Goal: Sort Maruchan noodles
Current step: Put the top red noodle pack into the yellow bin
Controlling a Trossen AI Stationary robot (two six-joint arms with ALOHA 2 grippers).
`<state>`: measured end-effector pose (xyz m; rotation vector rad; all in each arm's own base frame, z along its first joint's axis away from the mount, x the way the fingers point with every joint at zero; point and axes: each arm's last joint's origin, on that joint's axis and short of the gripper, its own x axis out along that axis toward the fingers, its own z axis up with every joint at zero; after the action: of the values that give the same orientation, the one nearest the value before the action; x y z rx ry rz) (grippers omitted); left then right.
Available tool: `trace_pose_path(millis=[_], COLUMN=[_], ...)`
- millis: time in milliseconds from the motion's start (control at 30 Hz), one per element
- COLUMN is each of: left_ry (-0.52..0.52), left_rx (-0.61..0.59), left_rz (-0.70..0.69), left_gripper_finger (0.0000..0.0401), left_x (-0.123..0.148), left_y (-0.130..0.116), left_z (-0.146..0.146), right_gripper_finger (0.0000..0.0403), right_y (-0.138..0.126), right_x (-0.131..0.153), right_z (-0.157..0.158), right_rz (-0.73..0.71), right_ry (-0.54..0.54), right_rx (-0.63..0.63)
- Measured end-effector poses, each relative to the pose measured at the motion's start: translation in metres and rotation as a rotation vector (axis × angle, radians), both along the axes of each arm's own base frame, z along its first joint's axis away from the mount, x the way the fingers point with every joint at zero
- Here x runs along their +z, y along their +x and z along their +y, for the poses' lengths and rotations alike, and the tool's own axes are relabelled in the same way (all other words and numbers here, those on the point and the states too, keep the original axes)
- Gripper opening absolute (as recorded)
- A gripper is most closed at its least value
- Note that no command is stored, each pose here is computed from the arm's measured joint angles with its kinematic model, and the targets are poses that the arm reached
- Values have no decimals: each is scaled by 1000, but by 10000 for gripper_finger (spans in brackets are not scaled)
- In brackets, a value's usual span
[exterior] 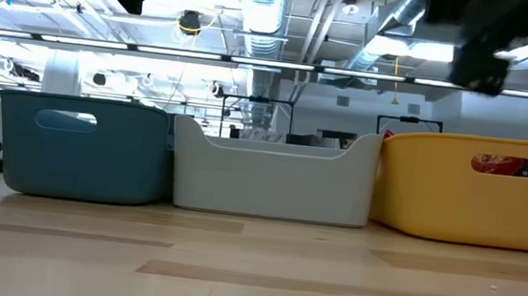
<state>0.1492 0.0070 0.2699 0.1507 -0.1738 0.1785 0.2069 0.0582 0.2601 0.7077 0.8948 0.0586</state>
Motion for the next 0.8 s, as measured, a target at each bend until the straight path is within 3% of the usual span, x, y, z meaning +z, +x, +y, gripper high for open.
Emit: trace_pose_path(millis=[167,333,533,800], left_ry=[-5,-18,-10,11], left_rx=[-1,-3,-1,3], left_rz=[0,0,1,4], left_gripper_finger=[142,142,142,142], left_x=[0,0,0,0], left_y=[0,0,0,0], left_z=[0,0,0,0], right_gripper_finger=[249,249,249,249], right_y=[7,10,19,37], right_x=[16,14,-22,-70], right_z=[43,71,93,107], right_rz=[196,443,689,858], right_ry=[49,29,15,-2], right_rx=[89,69,107,197])
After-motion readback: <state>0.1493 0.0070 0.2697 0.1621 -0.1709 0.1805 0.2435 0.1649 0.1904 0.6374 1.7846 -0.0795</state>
